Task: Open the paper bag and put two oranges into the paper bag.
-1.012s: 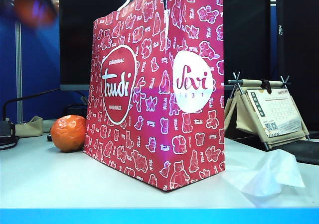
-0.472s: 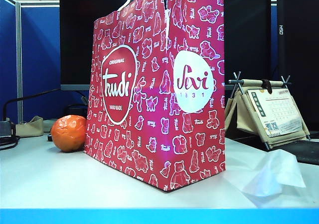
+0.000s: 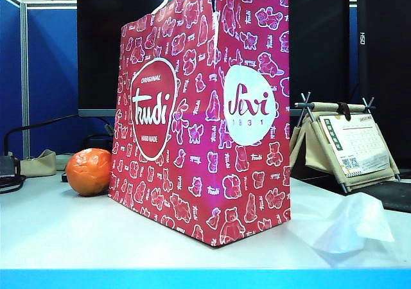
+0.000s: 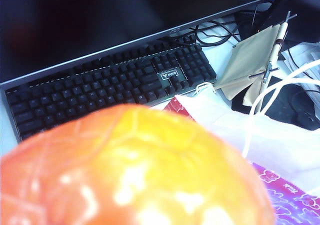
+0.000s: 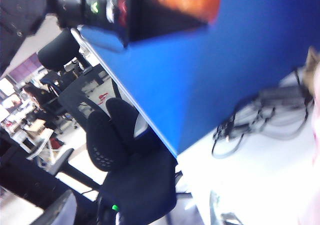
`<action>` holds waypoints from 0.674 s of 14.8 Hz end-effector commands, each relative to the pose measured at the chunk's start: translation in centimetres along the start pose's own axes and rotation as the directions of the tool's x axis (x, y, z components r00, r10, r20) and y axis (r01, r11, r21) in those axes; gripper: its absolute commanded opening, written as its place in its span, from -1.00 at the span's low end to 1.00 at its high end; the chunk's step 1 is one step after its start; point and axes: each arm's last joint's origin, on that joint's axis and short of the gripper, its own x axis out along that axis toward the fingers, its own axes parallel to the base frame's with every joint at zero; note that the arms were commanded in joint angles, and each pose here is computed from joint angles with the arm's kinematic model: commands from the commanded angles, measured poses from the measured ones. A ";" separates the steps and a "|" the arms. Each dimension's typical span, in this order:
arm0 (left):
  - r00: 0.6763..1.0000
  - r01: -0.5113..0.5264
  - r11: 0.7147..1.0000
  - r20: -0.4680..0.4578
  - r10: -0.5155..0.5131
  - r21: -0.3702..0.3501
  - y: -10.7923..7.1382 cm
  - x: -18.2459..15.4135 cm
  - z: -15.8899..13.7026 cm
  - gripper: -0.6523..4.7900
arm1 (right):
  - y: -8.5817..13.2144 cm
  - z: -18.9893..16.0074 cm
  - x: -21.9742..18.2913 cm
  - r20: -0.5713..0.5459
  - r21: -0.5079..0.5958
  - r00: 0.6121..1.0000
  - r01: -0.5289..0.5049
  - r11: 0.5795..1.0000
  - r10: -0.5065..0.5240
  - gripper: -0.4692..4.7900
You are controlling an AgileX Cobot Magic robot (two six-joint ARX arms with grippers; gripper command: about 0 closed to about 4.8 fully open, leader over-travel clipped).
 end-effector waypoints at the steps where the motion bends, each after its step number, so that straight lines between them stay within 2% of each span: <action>1: 1.000 0.001 0.999 0.017 -0.002 0.032 -0.1 -0.2 0.2 -0.78 | 0.2 1.0 -0.1 0.044 -0.094 0.987 0.157 0.983 -0.153 0.48; 2: 1.000 0.012 0.999 0.017 -0.012 0.038 -0.1 -0.2 0.2 -0.78 | -0.1 0.8 -0.1 0.037 -0.107 0.976 0.216 0.970 -0.213 0.48; 4: 0.997 0.073 0.997 0.021 -0.074 0.040 -0.3 -0.2 0.2 -0.78 | -0.8 0.6 0.3 0.037 -0.098 0.970 0.244 0.965 -0.241 0.48; 8: 0.997 0.075 0.996 -0.016 -0.074 0.043 -0.3 -0.2 -0.2 -0.78 | -3.0 -0.1 1.9 0.001 -0.089 0.960 0.280 0.956 -0.281 0.47; 10: 0.997 0.073 0.996 -0.003 -0.073 0.050 -0.3 -0.2 -0.1 -0.78 | -3.0 0.1 1.9 0.030 -0.104 0.955 0.298 0.949 -0.296 0.34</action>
